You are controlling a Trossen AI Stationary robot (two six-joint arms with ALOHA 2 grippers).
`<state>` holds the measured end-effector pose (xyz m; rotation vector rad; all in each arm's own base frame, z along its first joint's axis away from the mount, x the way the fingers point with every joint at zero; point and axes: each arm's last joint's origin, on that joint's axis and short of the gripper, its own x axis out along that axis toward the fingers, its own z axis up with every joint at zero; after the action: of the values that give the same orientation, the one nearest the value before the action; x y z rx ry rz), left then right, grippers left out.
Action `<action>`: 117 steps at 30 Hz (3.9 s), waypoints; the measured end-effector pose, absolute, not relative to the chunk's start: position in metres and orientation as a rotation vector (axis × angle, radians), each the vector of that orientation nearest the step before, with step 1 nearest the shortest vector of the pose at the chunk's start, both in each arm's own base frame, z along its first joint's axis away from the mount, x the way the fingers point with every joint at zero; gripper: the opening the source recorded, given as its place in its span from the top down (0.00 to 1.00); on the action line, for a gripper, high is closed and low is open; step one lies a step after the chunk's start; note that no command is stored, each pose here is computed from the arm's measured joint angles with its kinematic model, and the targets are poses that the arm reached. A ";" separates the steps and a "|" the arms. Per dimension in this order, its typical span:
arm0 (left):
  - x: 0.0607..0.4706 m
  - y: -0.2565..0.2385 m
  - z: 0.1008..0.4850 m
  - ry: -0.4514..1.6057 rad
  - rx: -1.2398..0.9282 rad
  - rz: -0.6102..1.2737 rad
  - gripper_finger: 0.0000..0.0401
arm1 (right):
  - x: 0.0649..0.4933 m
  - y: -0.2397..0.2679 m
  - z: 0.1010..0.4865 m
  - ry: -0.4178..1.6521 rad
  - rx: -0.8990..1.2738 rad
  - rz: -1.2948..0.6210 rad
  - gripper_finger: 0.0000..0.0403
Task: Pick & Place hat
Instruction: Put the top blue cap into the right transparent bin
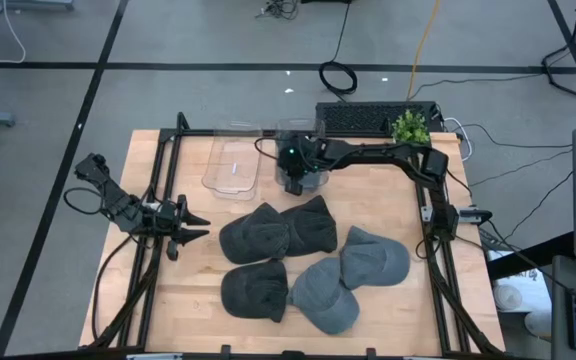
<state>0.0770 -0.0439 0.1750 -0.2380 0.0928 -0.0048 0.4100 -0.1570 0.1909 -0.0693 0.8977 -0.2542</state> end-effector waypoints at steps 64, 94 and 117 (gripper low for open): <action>0.077 -0.044 0.175 0.092 -0.239 -0.004 0.67 | 0.323 -0.045 0.306 1.116 -0.077 -0.088 1.00; 0.077 -0.044 0.175 0.092 -0.238 -0.004 0.67 | 0.192 0.073 0.201 1.291 0.343 -0.120 0.39; 0.077 -0.044 0.175 0.092 -0.239 -0.003 0.67 | 0.186 0.065 0.161 1.204 0.140 -0.145 0.97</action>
<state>0.0770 -0.0438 0.1750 -0.2386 0.0922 -0.0035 0.1863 0.0649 0.1607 0.1397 1.2038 -0.1449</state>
